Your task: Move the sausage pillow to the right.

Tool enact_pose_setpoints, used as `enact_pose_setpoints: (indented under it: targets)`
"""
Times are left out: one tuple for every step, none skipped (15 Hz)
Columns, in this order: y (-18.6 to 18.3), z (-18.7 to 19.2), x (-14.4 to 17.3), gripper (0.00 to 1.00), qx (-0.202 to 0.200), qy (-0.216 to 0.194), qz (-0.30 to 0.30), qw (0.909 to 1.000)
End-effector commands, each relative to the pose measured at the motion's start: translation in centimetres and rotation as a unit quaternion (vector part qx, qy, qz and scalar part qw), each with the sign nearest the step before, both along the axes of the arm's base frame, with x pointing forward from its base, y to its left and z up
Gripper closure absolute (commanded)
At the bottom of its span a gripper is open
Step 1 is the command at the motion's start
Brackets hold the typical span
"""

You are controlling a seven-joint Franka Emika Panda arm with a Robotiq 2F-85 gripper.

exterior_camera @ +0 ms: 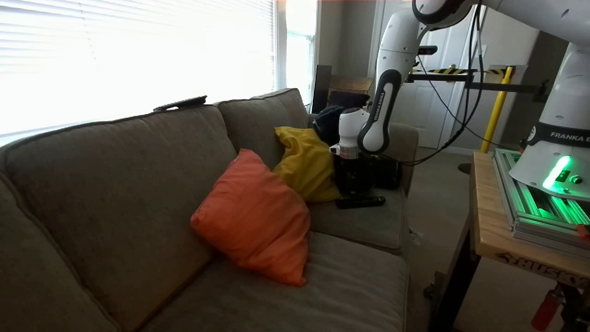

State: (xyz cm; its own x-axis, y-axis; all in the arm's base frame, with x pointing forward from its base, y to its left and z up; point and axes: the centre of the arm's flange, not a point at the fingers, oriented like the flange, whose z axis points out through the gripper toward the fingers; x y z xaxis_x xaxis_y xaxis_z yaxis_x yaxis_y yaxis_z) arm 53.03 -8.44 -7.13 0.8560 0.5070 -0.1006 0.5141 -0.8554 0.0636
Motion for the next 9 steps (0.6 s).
enact_pose_setpoints:
  targets:
    - [-1.2,-3.0,1.4,0.00,-0.003,0.010,0.006,0.9999]
    - [-1.4,-3.4,1.5,0.00,-0.004,0.011,0.005,0.9999]
    - [-1.5,-3.8,1.6,0.00,-0.004,0.014,0.006,0.9999]
    - [-1.5,-4.2,1.7,0.00,-0.005,0.017,0.005,0.9998]
    - [-1.5,-4.7,1.7,0.00,-0.006,0.022,0.004,0.9997]
    - [-1.5,-5.0,1.8,0.00,-0.006,0.025,0.004,0.9997]
    - [-1.5,-5.4,1.8,0.00,-0.007,0.030,0.004,0.9995]
    - [-1.5,-5.7,1.8,0.00,-0.009,0.034,0.004,0.9994]
    - [-1.4,-6.1,1.8,0.00,-0.010,0.040,0.003,0.9991]
